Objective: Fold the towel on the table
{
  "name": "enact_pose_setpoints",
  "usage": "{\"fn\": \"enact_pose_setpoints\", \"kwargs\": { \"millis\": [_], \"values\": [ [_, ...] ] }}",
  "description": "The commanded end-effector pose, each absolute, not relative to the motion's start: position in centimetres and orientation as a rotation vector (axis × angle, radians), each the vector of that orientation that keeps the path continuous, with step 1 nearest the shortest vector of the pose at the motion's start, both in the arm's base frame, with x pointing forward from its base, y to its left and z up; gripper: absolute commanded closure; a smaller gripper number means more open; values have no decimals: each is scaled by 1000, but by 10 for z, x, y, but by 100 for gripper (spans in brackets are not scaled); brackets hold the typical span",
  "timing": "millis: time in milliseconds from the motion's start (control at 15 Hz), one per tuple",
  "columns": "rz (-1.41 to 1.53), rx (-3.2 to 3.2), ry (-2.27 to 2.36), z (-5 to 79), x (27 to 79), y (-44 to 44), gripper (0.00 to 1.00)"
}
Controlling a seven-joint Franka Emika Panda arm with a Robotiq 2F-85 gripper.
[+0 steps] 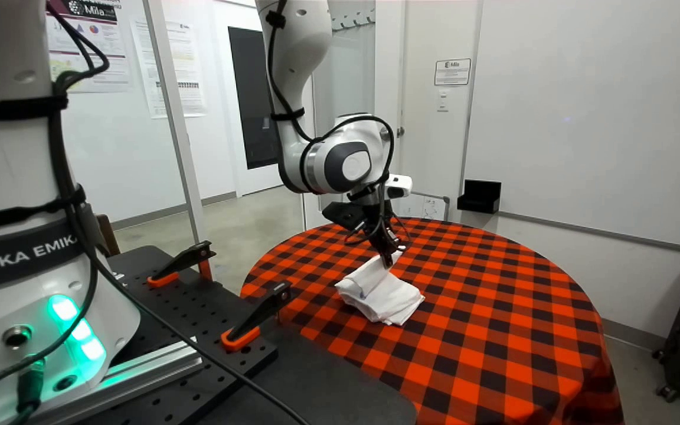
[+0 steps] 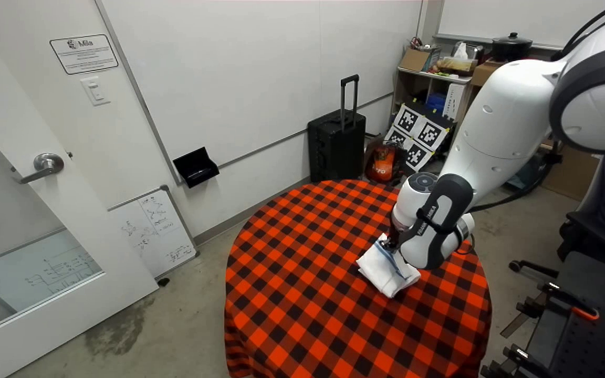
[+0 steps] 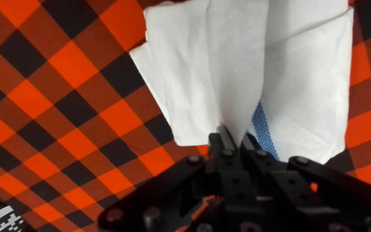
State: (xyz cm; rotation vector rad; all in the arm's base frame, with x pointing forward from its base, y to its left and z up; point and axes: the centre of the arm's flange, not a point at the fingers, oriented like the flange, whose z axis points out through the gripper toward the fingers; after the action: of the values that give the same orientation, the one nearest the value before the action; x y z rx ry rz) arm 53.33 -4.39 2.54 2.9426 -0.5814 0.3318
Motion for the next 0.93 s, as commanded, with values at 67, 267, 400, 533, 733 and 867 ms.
{"fn": "enact_pose_setpoints", "kwargs": {
  "millis": [67, 267, 400, 533, 733, 867],
  "values": [
    [426, 2868, -699, 19, 539, -45, 68],
    [406, 2858, -744, 17, 539, -40, 49],
    [402, 2855, -764, 15, 538, -35, 34],
    [393, 2856, -780, 11, 536, -28, 19],
    [331, 2971, -855, 10, 529, -6, 1],
    [277, 3079, -879, 16, 523, 27, 0]
  ]
}}
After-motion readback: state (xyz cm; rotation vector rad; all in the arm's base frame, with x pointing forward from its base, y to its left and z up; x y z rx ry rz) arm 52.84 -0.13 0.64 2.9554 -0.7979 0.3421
